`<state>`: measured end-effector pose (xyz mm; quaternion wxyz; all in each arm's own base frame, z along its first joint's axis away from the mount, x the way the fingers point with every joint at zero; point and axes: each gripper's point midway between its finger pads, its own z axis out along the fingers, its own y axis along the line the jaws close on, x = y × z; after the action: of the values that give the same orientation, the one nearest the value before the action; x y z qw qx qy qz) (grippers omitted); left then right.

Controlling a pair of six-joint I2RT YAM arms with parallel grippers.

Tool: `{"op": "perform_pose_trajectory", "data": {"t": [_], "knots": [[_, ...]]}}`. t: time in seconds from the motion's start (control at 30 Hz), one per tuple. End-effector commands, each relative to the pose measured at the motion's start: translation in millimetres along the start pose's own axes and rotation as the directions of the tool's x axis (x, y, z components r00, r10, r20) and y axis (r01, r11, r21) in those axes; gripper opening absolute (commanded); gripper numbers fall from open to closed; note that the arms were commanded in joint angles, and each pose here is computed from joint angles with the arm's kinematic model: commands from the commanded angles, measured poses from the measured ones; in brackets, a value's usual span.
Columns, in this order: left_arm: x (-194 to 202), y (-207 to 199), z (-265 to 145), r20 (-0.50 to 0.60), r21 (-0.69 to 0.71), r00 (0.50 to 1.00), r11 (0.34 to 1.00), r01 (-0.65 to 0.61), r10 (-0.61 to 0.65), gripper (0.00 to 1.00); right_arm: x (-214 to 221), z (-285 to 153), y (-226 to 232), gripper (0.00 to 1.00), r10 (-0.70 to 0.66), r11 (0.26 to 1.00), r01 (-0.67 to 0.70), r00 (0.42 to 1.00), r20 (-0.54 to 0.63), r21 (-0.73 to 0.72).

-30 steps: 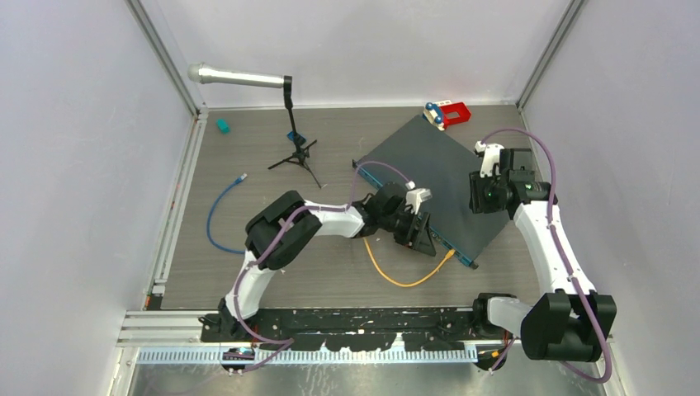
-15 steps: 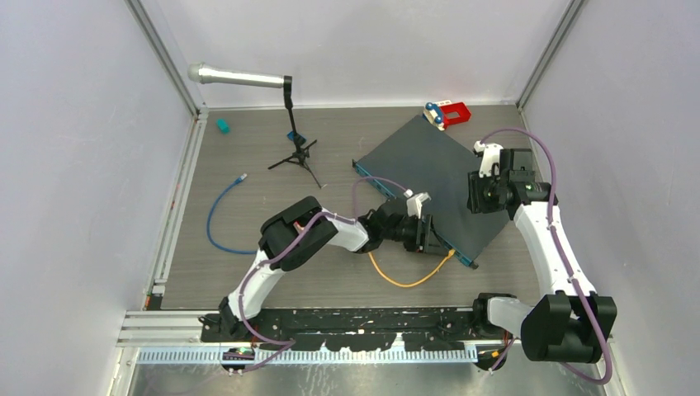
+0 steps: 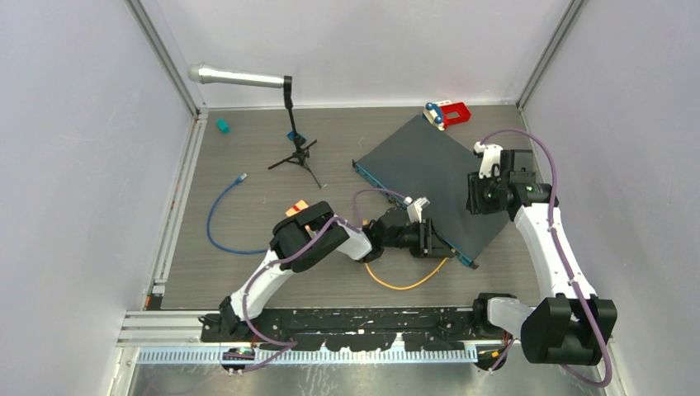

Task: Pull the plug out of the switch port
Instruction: Pull the connector from the switch port.

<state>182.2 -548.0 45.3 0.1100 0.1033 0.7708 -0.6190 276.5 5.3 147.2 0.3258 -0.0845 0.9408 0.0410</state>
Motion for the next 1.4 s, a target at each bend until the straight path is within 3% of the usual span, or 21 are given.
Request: {"op": "perform_pose_trajectory", "data": {"t": [0.0,0.47,0.73,1.13,1.37], "knots": [[-0.8,22.6,7.9,0.046,-0.033,0.999,0.999,0.026,-0.024,0.42,-2.7,-5.3,3.4,0.4,-0.007,1.0,0.008,1.0,0.023,-0.017],[-1.5,18.9,23.4,0.057,0.039,0.994,0.995,0.09,-0.092,0.26,1.8,-3.6,4.7,0.41,-0.015,0.999,0.015,1.0,0.005,-0.028],[-8.6,13.0,19.0,0.114,0.075,0.986,0.99,0.115,-0.123,0.35,4.4,-3.2,6.0,0.41,-0.018,0.999,0.018,1.0,-0.003,-0.035],[3.2,29.1,19.2,0.143,0.018,0.979,0.99,0.141,-0.142,0.42,5.5,-2.6,8.0,0.41,-0.011,0.999,0.01,1.0,-0.014,-0.047],[20.5,27.9,28.0,0.096,0.02,0.983,0.988,0.154,-0.155,0.35,6.9,-1.2,8.2,0.41,-0.01,0.999,0.009,1.0,-0.024,-0.05]]}}
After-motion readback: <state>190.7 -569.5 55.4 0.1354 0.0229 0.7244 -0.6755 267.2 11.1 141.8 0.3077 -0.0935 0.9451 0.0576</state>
